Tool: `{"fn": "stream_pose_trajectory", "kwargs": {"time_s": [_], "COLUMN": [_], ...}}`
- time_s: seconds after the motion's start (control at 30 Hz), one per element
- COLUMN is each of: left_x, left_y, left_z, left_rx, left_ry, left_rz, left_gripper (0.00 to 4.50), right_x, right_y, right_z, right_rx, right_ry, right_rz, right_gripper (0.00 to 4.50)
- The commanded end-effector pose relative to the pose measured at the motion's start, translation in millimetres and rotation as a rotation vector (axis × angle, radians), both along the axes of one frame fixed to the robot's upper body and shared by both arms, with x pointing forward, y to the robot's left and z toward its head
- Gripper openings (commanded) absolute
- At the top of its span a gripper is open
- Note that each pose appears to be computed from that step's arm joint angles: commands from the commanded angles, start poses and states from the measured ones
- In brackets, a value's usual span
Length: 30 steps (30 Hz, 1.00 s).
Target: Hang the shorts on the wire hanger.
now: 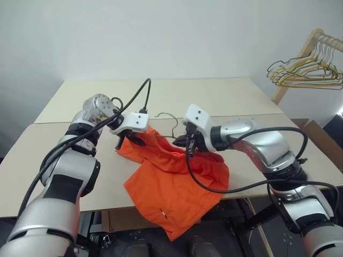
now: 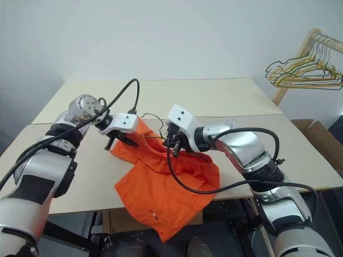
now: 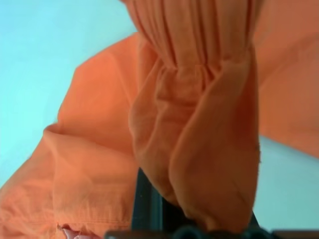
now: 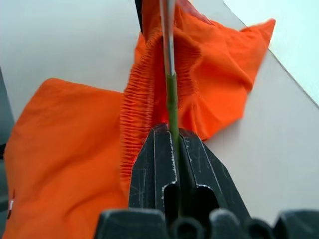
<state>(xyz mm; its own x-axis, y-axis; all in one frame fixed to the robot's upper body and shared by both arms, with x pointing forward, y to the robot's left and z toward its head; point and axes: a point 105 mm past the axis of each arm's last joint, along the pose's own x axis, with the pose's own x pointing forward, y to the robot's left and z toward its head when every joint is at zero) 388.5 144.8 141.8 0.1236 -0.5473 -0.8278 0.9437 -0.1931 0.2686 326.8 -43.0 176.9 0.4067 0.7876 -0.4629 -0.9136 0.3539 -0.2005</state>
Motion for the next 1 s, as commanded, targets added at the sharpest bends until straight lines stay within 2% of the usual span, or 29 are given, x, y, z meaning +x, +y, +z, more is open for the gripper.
{"fn": "stream_pose_trajectory", "kwargs": {"time_s": [0.03,0.2,0.33,0.67,0.87,0.97,1.0], "left_x": [4,7,7,1,8,11,11], "left_y": [-12,-15,-13,1,7,2,0], "left_z": [27,41,44,58,52,51,51], "left_rx": [-0.096,-0.192,-0.204,-0.235,-0.222,-0.28,-0.299], "left_ry": [-0.079,-0.062,-0.058,-0.059,-0.16,-0.152,-0.141], "left_rz": [-0.044,0.004,0.014,-0.014,0.023,0.056,0.054], "left_gripper": [0.0,0.0,1.11,4.34,4.43,4.43,4.15], "right_x": [6,4,5,6,3,0,0], "right_y": [-2,-5,-6,-13,-19,-23,-24], "right_z": [11,5,6,6,11,11,11], "right_rx": [0.026,0.03,0.046,0.047,0.056,0.049,0.046], "right_ry": [-0.123,-0.144,-0.139,-0.12,-0.117,-0.111,-0.108], "right_rz": [0.01,0.044,0.035,0.031,0.032,0.033,0.034], "right_gripper": [0.03,0.03,0.0,0.0,0.0,0.0,0.0]}}
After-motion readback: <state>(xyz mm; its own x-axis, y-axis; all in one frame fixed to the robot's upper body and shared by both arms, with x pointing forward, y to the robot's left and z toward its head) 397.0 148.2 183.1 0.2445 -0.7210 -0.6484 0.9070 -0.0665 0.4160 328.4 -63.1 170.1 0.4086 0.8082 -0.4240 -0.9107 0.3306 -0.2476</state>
